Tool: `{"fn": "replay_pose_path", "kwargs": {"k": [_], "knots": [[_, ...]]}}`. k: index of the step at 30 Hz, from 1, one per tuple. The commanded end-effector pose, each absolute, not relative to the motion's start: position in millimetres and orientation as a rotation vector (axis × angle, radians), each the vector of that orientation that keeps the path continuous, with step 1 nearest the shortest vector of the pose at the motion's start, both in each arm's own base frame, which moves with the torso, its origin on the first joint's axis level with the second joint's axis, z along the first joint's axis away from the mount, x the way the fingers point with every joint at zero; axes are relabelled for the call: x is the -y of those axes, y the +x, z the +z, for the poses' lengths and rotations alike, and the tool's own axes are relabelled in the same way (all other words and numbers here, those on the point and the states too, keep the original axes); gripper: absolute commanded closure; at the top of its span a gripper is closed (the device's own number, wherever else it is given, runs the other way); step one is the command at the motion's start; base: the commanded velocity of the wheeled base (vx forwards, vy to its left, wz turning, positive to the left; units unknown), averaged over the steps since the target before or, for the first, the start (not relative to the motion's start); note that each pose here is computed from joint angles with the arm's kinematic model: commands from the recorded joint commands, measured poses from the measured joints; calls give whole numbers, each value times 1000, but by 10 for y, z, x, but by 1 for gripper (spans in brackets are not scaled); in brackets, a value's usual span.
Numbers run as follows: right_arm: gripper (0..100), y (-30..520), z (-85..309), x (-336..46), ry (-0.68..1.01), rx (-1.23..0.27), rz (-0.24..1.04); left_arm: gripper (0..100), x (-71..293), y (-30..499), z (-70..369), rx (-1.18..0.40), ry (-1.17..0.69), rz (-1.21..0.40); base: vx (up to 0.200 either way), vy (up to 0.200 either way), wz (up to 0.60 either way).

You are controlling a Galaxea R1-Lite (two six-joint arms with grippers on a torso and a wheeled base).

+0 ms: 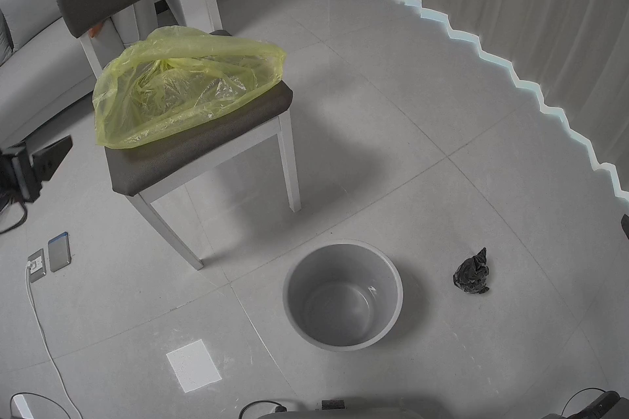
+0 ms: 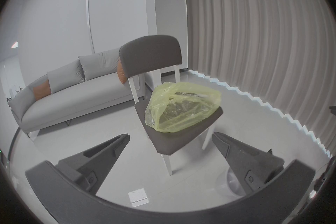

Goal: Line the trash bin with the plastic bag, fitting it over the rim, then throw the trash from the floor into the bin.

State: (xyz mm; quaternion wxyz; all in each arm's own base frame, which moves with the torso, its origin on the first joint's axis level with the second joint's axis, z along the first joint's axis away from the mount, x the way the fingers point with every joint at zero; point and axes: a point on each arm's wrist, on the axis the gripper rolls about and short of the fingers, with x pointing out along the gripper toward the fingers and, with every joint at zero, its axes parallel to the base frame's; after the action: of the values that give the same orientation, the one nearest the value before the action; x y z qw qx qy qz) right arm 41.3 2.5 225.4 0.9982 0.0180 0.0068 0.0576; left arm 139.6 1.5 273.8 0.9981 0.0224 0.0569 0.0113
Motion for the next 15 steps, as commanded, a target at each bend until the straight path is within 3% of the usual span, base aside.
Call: {"fn": "replay_pose_path", "kwargs": {"k": [1, 15], "knots": [[0, 802, 2384, -17, 33, -93, 100, 0, -86, 3011, 2508, -319, 136, 113, 0, 0, 0], [0, 813, 2385, -16, 35, -96, 101, 0, -207, 3614, 2425, -322, 145, 206, 0, 0, 0]]}}
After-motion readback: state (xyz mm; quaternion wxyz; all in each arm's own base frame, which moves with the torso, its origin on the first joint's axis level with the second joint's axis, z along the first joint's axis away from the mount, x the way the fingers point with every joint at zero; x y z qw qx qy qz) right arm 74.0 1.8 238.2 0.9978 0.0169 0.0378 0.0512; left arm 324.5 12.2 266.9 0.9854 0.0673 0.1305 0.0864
